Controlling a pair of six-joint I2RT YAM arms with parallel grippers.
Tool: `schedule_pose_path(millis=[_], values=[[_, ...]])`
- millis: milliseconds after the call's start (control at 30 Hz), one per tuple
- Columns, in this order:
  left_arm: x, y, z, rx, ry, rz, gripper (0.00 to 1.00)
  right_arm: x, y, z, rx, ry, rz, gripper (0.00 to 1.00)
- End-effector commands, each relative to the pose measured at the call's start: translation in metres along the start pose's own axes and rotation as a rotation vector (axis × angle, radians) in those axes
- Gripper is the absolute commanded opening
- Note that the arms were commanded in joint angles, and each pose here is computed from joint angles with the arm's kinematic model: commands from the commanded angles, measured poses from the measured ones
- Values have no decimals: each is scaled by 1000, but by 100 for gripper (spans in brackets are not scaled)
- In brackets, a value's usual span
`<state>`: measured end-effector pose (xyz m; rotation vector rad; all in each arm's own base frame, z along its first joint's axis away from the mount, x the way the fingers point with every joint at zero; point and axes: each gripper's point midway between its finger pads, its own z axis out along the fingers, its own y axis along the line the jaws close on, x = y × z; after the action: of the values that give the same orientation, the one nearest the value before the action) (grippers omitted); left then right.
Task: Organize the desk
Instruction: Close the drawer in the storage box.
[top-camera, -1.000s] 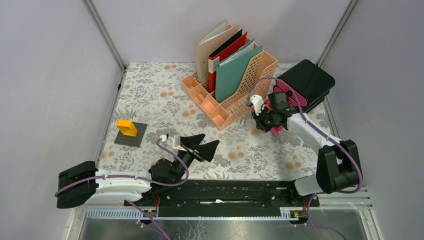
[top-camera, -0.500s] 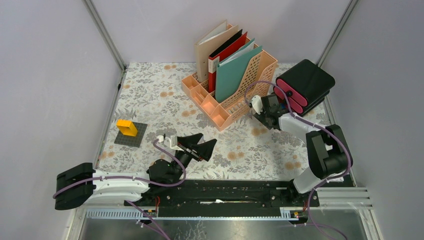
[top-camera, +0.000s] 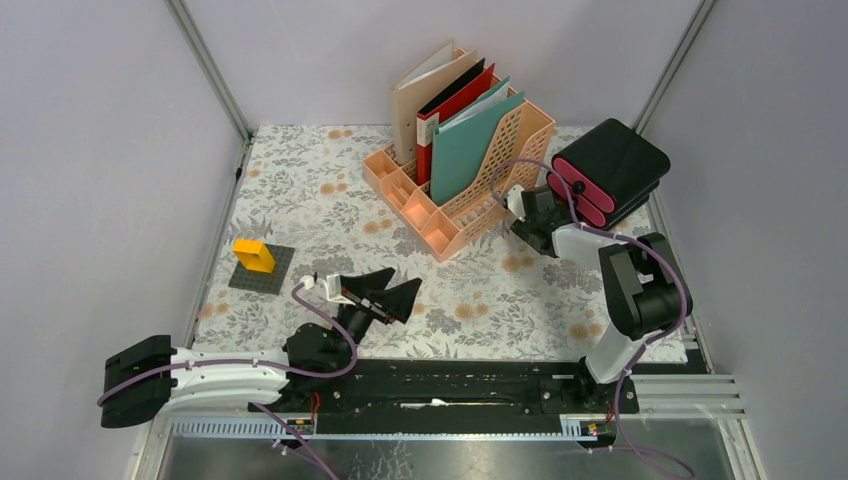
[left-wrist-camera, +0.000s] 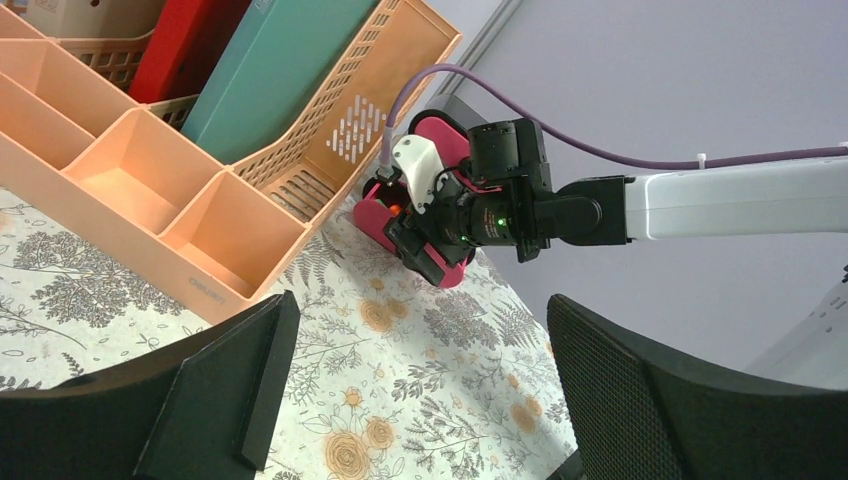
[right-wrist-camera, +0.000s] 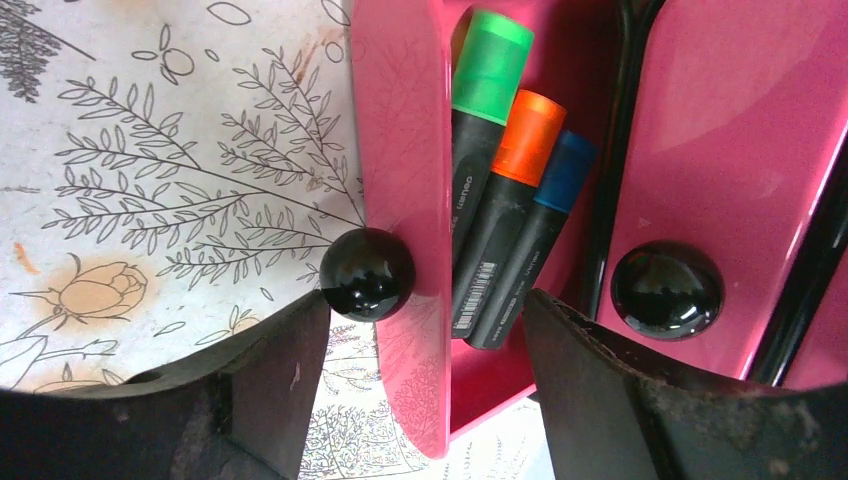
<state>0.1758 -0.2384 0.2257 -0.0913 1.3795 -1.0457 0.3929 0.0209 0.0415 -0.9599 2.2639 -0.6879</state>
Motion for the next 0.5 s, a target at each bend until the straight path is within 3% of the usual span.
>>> schedule_pose_path(millis=[0, 200, 367, 467], values=[[-5, 7, -2, -21, -24, 4, 99, -23, -31, -15, 73, -90, 54, 78], [-2, 7, -1, -20, -20, 1, 99, -43, -33, -51, -27, -213, 85, 78], [-1, 6, -1, -16, -15, -1, 99, -53, 20, -95, -386, -360, -36, 77], [-1, 5, -1, -15, -16, -4, 99, -49, 47, -107, -531, -375, -59, 73]])
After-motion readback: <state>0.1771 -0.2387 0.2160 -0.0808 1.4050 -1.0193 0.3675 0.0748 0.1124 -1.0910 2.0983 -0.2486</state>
